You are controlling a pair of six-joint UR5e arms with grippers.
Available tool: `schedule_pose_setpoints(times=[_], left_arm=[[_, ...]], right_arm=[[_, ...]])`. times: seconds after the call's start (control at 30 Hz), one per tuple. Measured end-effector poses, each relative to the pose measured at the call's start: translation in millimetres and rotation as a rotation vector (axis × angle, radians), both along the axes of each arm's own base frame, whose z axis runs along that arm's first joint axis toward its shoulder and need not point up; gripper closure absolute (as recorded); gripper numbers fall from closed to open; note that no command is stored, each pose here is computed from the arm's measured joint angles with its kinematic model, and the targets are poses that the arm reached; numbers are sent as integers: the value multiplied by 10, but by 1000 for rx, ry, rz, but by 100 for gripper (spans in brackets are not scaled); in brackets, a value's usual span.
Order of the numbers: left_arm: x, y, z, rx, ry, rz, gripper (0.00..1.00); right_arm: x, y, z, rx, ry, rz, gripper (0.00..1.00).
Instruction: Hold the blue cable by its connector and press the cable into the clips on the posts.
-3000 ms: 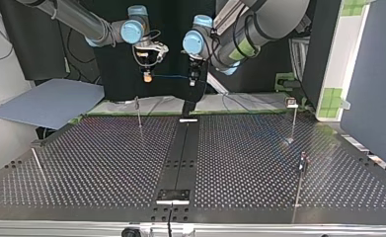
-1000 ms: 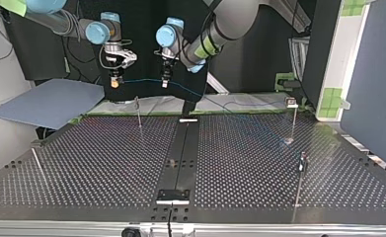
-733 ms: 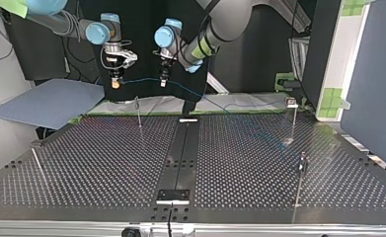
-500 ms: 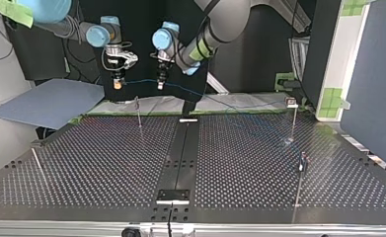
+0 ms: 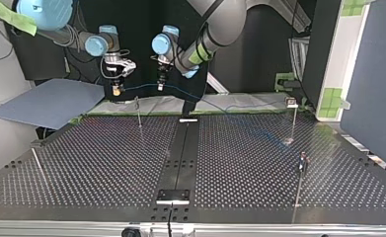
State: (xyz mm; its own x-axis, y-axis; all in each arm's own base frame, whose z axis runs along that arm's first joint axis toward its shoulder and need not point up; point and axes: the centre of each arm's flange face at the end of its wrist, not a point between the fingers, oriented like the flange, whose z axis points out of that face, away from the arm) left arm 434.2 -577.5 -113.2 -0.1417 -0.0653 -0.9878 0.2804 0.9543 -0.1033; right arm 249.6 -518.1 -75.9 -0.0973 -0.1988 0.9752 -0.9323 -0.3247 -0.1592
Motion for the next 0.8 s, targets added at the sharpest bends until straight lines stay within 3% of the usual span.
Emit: schedule_pose_setpoints(times=[0.17, 0.33, 0.57, 0.8], left_arm=[[66, -32, -55, 14, 16, 3, 100], [149, -142, 48, 6, 11, -2, 100], [298, -306, 244, -32, -19, -3, 100], [416, -463, 442, -62, -46, -7, 100]], right_arm=[[-136, -142, 24, -15, 11, -38, 100], [-254, -232, -33, -11, 15, -62, 100], [-331, -366, -67, 6, 23, -76, 100], [-365, -490, -29, -2, 33, -82, 100]])
